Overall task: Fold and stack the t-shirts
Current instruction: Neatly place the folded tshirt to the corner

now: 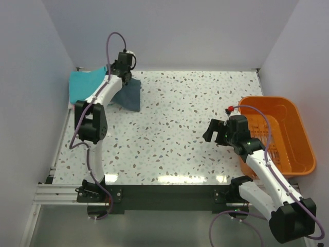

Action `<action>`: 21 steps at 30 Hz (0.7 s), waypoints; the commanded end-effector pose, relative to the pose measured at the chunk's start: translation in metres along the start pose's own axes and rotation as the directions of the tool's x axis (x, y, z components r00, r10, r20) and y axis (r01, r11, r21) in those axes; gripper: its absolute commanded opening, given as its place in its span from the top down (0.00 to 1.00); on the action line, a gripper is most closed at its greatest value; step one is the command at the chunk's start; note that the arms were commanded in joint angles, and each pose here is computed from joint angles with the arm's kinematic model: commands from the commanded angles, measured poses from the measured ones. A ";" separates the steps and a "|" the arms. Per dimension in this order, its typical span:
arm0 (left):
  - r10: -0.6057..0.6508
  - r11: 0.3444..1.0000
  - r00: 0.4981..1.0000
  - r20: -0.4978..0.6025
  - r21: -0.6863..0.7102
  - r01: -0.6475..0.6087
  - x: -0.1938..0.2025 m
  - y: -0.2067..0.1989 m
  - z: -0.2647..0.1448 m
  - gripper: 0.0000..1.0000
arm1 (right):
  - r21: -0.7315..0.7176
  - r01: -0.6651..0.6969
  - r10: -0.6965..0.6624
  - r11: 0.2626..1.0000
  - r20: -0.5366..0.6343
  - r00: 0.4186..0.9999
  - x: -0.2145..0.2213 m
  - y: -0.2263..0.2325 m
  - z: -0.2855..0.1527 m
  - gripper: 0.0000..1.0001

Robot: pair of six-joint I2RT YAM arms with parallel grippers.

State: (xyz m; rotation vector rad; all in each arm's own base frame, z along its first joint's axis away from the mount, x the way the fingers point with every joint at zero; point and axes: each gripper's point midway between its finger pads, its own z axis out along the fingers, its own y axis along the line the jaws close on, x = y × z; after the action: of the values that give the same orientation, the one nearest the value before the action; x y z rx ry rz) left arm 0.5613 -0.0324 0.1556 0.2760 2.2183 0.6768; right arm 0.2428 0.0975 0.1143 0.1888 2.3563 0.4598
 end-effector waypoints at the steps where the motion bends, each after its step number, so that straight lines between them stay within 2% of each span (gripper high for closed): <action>1: -0.049 0.986 0.986 0.159 -0.147 0.073 -0.059 0.083 -0.051 1.00 | 0.034 0.024 -0.024 0.999 0.013 1.000 -0.001 -0.007 -0.002 0.01; 9: -0.078 0.977 0.971 0.225 -0.175 0.119 -0.083 0.122 -0.071 1.00 | 0.045 0.016 -0.017 0.999 0.010 1.000 0.000 -0.009 -0.001 0.01; 16: -0.163 0.958 0.938 0.306 -0.178 0.224 -0.104 0.155 -0.100 1.00 | 0.054 0.007 -0.009 0.999 0.035 0.999 -0.003 -0.011 0.000 0.01; 21: -0.172 0.950 0.941 0.293 -0.202 0.237 -0.094 0.167 -0.098 1.00 | 0.064 0.006 -0.008 0.998 0.027 1.000 -0.002 -0.013 0.001 0.01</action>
State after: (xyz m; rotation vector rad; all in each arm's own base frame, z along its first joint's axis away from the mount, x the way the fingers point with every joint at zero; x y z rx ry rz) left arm 0.5652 0.0094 0.2937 0.1340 1.9842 0.7206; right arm 0.2450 0.0892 0.1120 0.2072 2.3502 0.4011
